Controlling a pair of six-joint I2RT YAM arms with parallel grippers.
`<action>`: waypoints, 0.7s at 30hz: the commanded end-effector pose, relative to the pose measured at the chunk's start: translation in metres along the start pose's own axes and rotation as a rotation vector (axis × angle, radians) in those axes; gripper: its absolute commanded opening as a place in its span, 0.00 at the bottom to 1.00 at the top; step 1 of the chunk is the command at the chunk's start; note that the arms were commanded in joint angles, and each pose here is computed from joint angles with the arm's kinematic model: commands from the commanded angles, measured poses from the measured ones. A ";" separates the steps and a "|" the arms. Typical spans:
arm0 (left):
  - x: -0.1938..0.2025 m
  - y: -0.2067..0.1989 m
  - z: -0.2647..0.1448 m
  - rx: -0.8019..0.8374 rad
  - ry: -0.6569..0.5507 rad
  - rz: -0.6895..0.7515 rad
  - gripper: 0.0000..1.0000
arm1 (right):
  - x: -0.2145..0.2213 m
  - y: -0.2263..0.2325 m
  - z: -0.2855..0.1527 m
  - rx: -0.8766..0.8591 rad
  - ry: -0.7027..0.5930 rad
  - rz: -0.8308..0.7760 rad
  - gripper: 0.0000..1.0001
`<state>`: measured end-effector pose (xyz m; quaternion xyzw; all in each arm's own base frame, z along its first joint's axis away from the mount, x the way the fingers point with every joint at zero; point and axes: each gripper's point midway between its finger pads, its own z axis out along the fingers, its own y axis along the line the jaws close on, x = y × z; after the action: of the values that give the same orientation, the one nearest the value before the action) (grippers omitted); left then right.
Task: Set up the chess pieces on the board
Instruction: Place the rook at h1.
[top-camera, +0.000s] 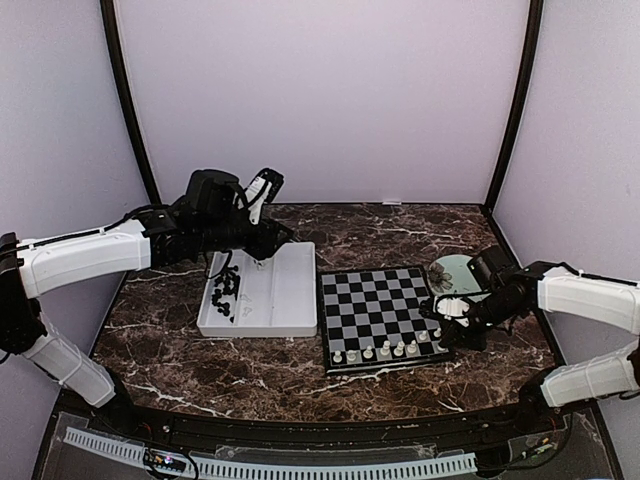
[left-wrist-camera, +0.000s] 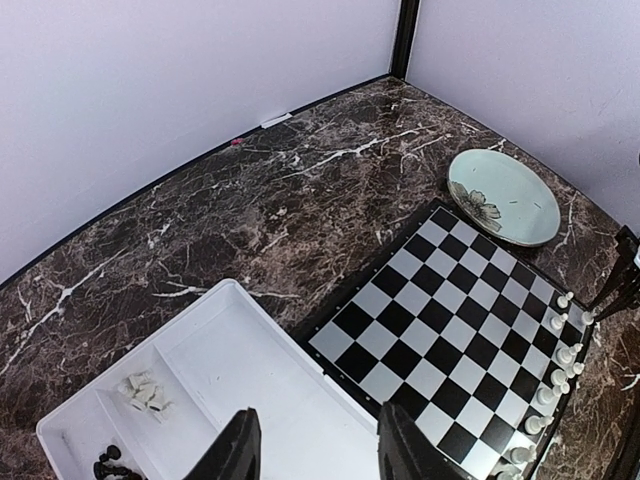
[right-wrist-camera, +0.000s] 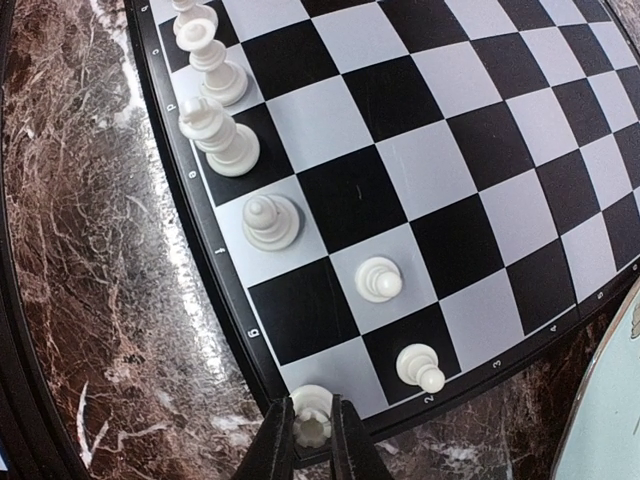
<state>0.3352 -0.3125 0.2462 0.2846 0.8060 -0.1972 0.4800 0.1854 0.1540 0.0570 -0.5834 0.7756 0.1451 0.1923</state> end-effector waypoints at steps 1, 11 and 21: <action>-0.009 0.002 -0.005 -0.003 -0.027 -0.019 0.41 | -0.003 -0.006 0.005 0.020 -0.018 -0.008 0.15; -0.007 0.000 -0.005 0.007 -0.021 -0.026 0.41 | 0.001 -0.009 0.009 0.032 -0.007 0.001 0.17; -0.004 0.001 -0.008 0.004 -0.015 -0.027 0.41 | -0.001 -0.010 0.004 0.037 0.000 0.011 0.23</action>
<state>0.3346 -0.3131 0.2460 0.2789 0.8083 -0.2042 0.4767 0.1937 0.1538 0.0505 -0.5803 0.7782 0.1328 0.2003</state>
